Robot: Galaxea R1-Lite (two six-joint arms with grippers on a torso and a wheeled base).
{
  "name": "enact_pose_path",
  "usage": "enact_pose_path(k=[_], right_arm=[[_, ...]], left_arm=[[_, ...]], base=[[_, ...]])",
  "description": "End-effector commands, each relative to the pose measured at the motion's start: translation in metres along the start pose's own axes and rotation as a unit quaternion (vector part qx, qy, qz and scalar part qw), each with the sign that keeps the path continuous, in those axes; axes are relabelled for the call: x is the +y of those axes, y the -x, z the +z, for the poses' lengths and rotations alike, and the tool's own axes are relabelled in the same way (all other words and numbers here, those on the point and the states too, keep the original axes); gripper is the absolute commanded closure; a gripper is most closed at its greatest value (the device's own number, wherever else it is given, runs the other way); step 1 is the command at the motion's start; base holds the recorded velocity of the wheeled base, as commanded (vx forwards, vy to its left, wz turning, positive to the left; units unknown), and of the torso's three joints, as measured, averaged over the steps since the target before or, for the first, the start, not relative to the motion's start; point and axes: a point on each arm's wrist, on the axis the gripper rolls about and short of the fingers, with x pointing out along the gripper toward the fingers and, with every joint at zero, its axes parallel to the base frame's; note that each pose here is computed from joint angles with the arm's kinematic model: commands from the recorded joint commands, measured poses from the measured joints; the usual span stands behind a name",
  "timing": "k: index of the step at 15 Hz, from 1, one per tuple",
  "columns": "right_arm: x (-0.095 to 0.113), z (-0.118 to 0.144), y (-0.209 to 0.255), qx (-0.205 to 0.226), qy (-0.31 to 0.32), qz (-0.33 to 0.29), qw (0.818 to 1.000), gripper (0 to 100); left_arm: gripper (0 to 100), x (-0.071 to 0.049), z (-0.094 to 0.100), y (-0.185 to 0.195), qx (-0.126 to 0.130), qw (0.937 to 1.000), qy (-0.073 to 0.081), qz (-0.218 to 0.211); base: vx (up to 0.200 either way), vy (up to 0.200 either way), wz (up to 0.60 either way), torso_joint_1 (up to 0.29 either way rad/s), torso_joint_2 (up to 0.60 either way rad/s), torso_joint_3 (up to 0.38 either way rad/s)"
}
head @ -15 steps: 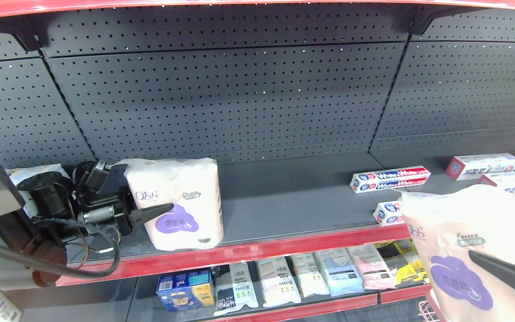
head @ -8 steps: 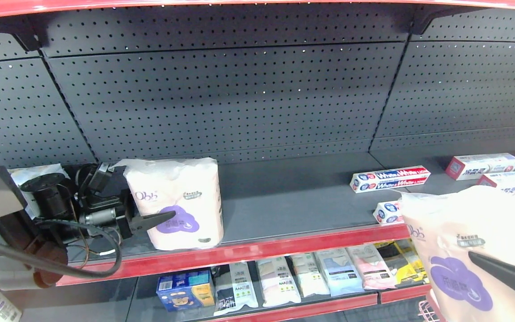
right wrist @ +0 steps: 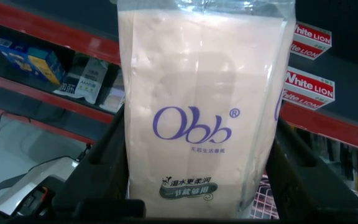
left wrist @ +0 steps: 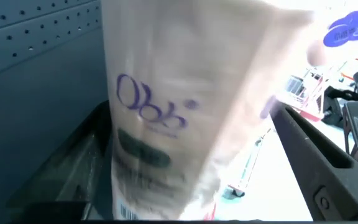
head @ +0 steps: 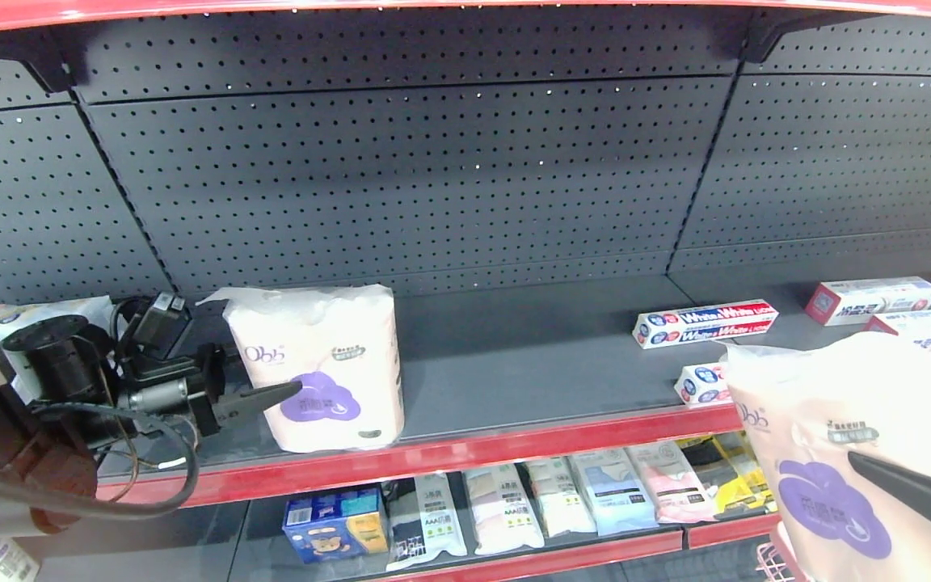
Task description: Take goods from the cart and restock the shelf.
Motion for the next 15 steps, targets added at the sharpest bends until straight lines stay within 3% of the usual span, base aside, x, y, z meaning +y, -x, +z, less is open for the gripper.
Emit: enact_pose_path(k=[1, 6, 15], right_arm=[[0.000, 0.000, -0.001, 0.002, 0.000, 0.001, 1.000, 100], [-0.002, 0.002, -0.006, 0.006, -0.001, 0.002, 1.000, 100], [-0.003, 0.002, -0.007, 0.010, -0.003, 0.004, 1.000, 100]], left_arm=[[0, -0.011, 0.006, 0.010, -0.003, 0.9999, -0.003, 0.009], [0, -0.028, 0.009, 0.035, -0.003, 0.9995, 0.006, 0.029], [0, -0.027, 0.013, 0.043, -0.007, 0.9995, 0.000, 0.030]], base=[[0.000, 0.000, 0.00, 0.000, 0.00, 0.000], [0.000, 0.000, 0.00, 0.000, 0.00, 0.000], [0.000, 0.000, 0.00, 0.000, 0.00, 0.000]])
